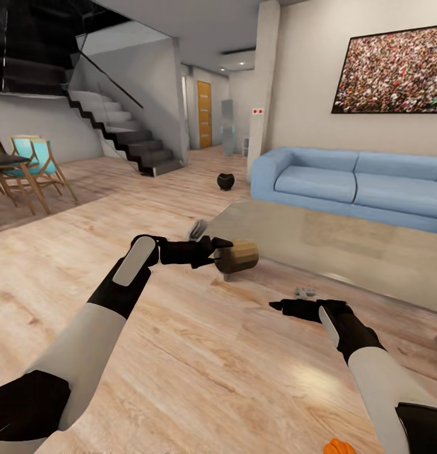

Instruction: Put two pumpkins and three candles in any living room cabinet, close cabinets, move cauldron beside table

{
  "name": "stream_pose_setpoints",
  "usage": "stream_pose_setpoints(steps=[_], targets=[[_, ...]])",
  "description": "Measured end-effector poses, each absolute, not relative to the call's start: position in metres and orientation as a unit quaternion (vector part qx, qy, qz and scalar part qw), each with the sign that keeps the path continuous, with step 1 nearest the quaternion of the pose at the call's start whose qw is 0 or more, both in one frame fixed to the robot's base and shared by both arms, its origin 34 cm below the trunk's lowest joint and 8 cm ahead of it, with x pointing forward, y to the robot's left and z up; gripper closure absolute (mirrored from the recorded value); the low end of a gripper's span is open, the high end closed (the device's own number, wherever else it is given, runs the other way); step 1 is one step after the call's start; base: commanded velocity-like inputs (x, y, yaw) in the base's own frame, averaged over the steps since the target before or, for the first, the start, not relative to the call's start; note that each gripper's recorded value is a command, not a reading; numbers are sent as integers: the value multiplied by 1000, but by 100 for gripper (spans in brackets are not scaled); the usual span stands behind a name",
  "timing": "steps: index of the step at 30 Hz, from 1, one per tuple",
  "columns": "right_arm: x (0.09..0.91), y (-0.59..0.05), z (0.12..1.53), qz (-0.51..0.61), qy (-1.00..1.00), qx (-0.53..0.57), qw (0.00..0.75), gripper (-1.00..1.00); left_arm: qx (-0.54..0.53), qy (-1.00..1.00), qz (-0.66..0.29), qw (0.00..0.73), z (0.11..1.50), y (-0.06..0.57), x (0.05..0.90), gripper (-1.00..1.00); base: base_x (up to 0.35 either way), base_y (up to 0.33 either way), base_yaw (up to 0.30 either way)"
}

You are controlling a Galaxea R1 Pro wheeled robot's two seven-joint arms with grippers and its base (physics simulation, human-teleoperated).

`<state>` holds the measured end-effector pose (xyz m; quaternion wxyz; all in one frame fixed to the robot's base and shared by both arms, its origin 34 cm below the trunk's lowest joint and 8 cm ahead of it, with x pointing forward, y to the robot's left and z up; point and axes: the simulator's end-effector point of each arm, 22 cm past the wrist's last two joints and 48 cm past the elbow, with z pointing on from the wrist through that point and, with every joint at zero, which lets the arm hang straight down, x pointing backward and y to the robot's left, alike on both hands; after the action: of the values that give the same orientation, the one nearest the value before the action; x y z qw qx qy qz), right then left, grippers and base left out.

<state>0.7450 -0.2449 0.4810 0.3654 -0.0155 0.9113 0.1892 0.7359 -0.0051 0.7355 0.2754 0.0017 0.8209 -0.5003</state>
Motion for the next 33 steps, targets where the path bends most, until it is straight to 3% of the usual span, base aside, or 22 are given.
stream_pose_setpoints(steps=[33], targets=[[742, -213, 460, 114, 929, -57, 348, -100, -7, 827, -497, 264, 724, -4, 737, 100, 0, 0, 287]])
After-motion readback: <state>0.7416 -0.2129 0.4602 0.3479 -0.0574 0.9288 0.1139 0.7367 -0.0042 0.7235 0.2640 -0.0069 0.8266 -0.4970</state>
